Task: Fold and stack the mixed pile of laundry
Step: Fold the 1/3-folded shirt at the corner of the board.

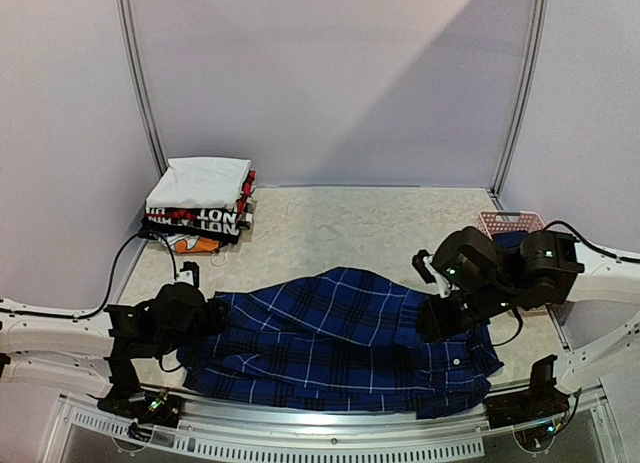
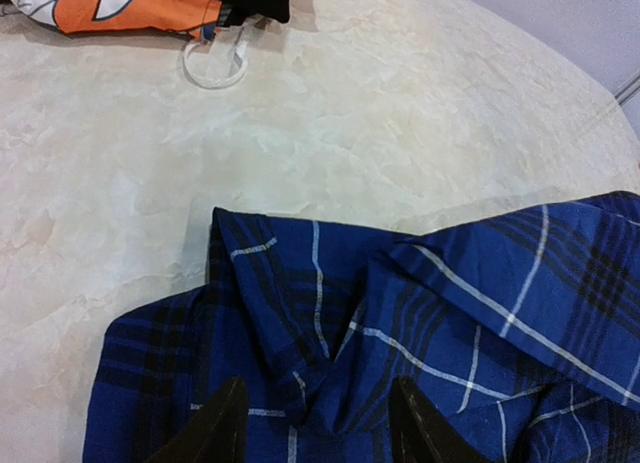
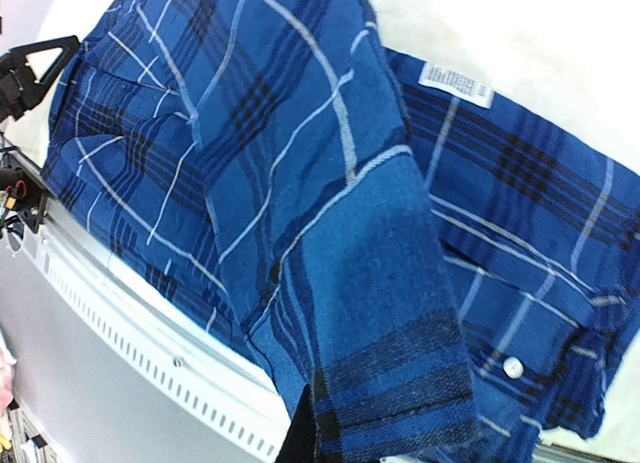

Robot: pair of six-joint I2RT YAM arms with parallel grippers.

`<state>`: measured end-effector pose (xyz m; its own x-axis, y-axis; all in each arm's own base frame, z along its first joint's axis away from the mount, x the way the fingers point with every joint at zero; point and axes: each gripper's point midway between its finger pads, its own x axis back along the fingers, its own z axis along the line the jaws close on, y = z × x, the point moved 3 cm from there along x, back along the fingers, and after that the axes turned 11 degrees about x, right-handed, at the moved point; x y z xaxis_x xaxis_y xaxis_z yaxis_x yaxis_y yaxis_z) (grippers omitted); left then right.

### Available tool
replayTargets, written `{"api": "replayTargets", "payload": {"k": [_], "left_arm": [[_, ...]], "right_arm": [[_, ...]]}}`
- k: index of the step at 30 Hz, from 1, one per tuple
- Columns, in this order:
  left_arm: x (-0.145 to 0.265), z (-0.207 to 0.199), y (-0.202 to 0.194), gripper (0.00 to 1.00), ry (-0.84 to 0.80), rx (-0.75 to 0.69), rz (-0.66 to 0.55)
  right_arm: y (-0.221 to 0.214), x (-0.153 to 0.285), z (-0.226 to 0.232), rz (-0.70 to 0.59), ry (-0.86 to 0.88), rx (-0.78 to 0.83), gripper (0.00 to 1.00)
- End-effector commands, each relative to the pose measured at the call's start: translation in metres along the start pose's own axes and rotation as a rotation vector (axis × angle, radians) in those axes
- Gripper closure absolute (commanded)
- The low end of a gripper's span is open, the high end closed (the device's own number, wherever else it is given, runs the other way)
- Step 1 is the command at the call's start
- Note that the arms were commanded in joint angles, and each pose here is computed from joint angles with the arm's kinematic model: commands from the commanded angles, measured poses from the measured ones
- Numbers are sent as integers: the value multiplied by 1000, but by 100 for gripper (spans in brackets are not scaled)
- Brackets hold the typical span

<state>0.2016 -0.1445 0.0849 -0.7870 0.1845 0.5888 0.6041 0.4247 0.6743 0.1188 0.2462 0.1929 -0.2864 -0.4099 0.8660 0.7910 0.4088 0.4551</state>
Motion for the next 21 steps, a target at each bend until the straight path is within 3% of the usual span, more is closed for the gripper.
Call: {"api": "replayTargets", "payload": {"k": [1, 13, 21], "left_arm": [[-3, 6, 2, 51, 34, -2, -26], [-2, 11, 5, 52, 62, -1, -38], [1, 10, 6, 52, 46, 6, -40]], "right_arm": [[-21, 19, -22, 33, -53, -19, 100], [-63, 18, -76, 132, -204, -67, 99], [-68, 21, -95, 109, -222, -124, 99]]}}
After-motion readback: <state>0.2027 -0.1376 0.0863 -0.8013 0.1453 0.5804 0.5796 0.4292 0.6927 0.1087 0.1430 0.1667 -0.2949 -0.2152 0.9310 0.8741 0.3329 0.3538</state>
